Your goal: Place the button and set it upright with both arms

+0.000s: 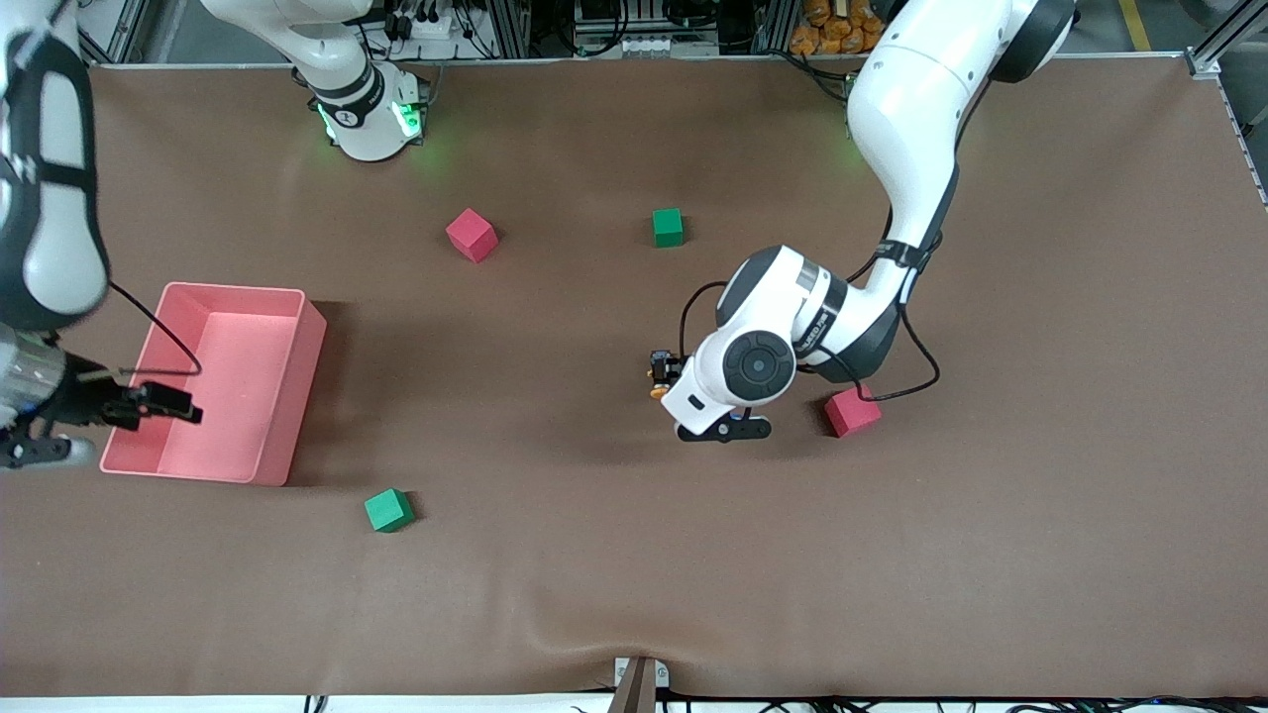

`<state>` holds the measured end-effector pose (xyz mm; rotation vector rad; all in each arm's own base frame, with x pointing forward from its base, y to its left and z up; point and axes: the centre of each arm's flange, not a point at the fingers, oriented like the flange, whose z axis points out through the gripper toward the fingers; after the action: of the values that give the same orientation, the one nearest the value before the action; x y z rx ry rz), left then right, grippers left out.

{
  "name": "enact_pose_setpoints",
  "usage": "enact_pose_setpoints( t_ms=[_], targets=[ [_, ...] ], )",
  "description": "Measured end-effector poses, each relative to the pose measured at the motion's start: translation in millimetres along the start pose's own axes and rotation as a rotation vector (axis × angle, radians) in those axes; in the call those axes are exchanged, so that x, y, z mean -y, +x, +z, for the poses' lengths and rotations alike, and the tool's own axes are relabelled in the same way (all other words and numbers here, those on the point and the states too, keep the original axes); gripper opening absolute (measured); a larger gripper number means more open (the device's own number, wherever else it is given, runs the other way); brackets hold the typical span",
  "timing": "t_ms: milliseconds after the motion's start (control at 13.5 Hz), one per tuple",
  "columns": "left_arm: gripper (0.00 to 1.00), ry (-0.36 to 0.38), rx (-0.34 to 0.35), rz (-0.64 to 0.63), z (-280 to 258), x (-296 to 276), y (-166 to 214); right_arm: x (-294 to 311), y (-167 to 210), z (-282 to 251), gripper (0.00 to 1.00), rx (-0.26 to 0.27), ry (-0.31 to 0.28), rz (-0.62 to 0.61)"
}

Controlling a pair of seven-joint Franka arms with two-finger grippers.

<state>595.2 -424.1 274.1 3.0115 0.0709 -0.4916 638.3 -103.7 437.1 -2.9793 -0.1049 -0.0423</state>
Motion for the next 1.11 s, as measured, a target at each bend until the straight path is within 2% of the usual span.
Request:
enact_pose_setpoints(
  t_ms=[222,444,741,963,1111],
  targets=[
    [1.0,-0.042,0.022,-0.015,14.2,-4.3,3.9,44.0,-23.9,-54.1,1.0,0.038,0.036,-0.072],
    [1.0,-0.051,0.008,0.004,28.4,-25.2,-5.2,78.9,-50.0,-100.0,1.0,0.075,-0.02,-0.127],
    [1.0,-0.049,0.0,-0.003,56.4,-34.2,-3.3,92.2,-82.4,-168.7,1.0,0.113,-0.084,-0.115],
    [1.0,-0.054,-0.011,-0.003,74.4,-38.0,-0.2,86.6,-93.9,-201.6,1.0,0.122,-0.087,-0.08],
    [1.0,-0.047,-0.006,0.001,85.1,-43.0,-3.3,92.2,-97.6,-211.1,1.0,0.115,-0.092,-0.014]
  ],
)
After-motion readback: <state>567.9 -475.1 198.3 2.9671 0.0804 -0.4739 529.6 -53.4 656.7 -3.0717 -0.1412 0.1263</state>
